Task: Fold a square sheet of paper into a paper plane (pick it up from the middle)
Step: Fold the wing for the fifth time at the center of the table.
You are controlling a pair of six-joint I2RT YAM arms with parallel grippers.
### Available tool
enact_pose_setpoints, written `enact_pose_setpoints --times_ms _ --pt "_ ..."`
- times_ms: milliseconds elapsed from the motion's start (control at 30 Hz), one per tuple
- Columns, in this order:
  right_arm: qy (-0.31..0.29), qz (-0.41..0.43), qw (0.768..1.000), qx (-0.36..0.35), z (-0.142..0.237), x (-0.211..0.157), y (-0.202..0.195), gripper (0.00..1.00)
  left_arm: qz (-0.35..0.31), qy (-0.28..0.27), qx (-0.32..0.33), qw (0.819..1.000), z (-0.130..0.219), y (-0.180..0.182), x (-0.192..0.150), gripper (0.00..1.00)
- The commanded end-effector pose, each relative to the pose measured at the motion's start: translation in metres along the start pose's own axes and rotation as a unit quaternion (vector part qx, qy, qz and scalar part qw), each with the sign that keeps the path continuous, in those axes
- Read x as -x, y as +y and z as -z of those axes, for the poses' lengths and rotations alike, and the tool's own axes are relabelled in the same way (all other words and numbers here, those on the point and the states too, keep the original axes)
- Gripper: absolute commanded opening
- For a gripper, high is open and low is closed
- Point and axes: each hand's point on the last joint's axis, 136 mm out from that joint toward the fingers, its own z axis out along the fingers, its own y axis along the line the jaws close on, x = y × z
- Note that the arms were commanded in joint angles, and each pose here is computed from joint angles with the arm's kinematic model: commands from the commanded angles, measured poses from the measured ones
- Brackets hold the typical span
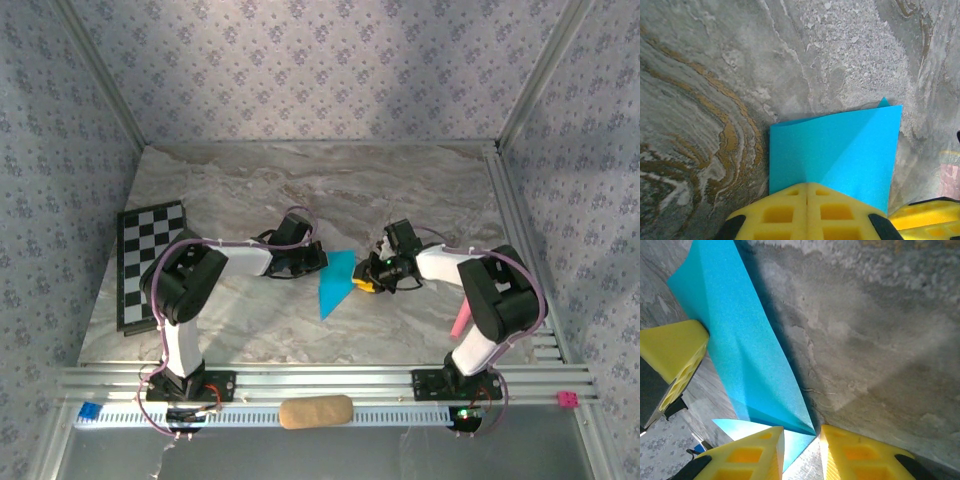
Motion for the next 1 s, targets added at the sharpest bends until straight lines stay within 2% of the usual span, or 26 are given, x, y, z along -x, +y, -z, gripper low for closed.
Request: enact_pose_setpoints --times_ms 0,233,467,800,967 --pt "-0.006 0.02 1.0 0.004 -0.007 0.005 0.01 0.26 0.0 0.025 0.022 0.999 -0.005 0.013 -0.01 0.05" --pt "-0.016 0.039 0.999 -0.007 -0.006 0.006 0.012 0.26 0.0 0.026 0.02 0.999 -0.006 0.013 -0.01 0.05" --pt "-0.032 0.064 0.997 0.022 0.0 0.012 0.024 0.28 -0.003 0.027 0.017 0.999 -0.006 0.011 -0.011 0.06" --pt "-0.003 0.099 0.993 0.071 -0.002 0.019 0.039 0.27 -0.001 0.03 0.009 1.0 -0.008 0.01 -0.012 0.06" --pt "0.002 0.107 0.992 0.06 0.001 0.019 0.035 0.27 -0.001 0.029 0.01 1.0 -0.009 0.01 -0.011 0.06"
